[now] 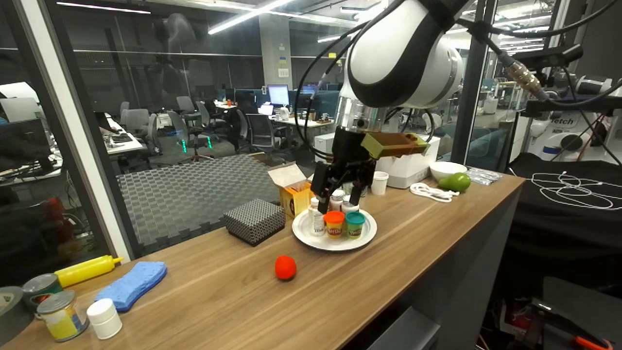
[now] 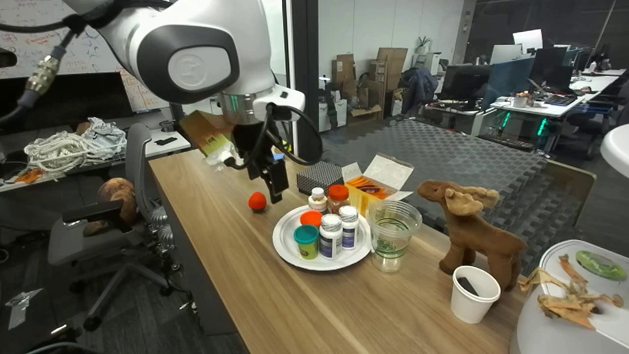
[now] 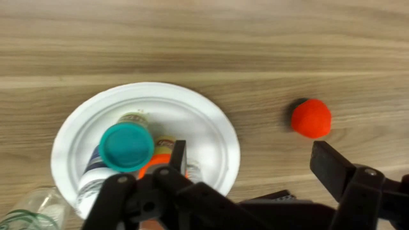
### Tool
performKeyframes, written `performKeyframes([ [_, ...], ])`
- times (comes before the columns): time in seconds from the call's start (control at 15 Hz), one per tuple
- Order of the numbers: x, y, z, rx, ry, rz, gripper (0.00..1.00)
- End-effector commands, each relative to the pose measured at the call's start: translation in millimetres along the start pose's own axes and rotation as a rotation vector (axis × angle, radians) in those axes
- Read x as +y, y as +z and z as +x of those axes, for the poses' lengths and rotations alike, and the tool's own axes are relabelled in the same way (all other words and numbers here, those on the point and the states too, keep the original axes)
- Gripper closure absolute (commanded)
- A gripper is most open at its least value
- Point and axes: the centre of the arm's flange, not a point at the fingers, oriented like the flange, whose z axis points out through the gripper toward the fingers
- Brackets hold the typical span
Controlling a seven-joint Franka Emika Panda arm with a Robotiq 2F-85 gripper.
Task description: Put three bottles on the white plate then stack clear cups together then put the rest of the bottles on the white plate
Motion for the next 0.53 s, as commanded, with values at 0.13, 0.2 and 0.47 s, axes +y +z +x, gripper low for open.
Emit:
performKeyframes([
  [0.13, -75, 40, -18, -0.138, -0.100, -0.027, 0.00],
  [0.2, -81, 51, -20, -0.152, -0.116, -0.026, 0.00],
  [0.47, -95, 90, -12, -0.158, -0.183, -0.027, 0.00],
])
